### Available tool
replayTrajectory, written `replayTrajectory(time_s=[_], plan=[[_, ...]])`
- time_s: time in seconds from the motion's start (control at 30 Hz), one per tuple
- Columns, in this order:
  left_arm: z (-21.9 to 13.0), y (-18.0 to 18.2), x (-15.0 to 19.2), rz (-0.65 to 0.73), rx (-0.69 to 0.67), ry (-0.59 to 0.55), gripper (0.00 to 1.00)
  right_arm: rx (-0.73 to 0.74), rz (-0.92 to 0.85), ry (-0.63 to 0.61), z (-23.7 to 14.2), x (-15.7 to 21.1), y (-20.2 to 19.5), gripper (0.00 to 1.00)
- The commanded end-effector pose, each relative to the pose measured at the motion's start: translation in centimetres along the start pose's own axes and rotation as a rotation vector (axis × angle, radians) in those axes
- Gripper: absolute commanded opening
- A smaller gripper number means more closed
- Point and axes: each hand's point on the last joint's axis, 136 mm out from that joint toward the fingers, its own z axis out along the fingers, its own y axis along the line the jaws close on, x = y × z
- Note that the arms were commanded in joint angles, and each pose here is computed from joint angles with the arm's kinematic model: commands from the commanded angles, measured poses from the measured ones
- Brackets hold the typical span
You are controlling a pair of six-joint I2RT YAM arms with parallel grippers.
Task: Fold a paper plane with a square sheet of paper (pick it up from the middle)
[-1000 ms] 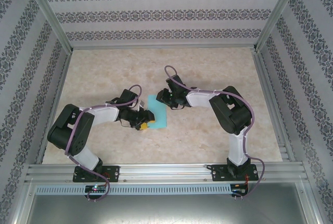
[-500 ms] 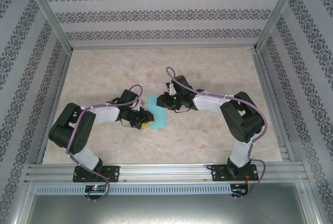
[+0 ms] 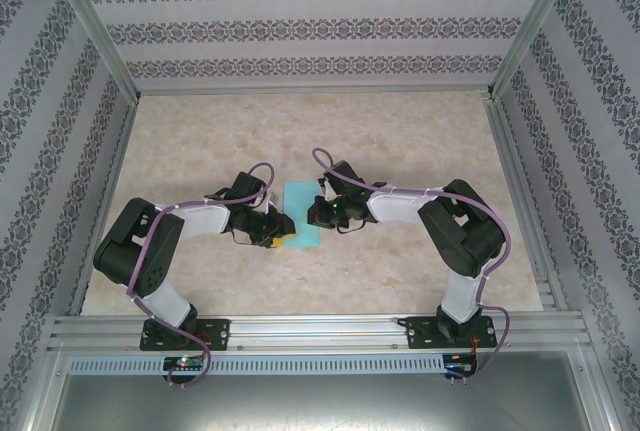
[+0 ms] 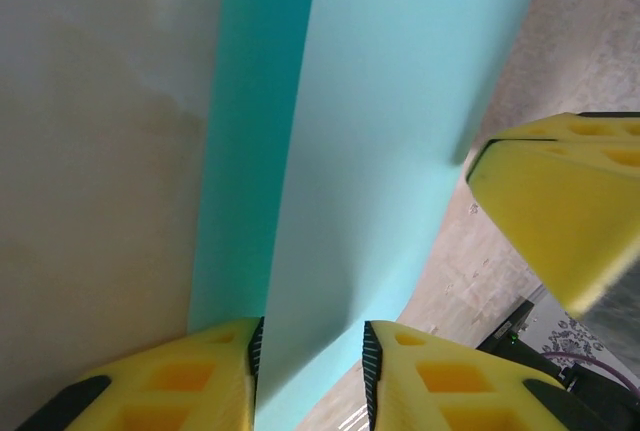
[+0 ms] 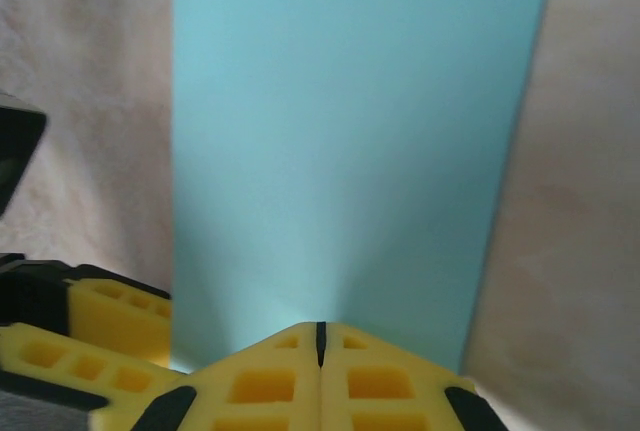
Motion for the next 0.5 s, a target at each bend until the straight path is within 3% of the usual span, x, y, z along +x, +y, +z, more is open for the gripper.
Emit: replayTrajectory(time_s=[0.0, 0.47], plan=[[-0.1, -1.2, -0.4, 0.062, 0.028, -0.012, 0.33, 0.059, -0.007, 0.026, 0.5, 1.4, -1.5, 0.02], [-1.1, -5.5, -1.2, 0.176, 0.183, -0.039, 0.36, 0.101, 0.003, 0.079, 1.5, 2.8, -3.2, 0.01]])
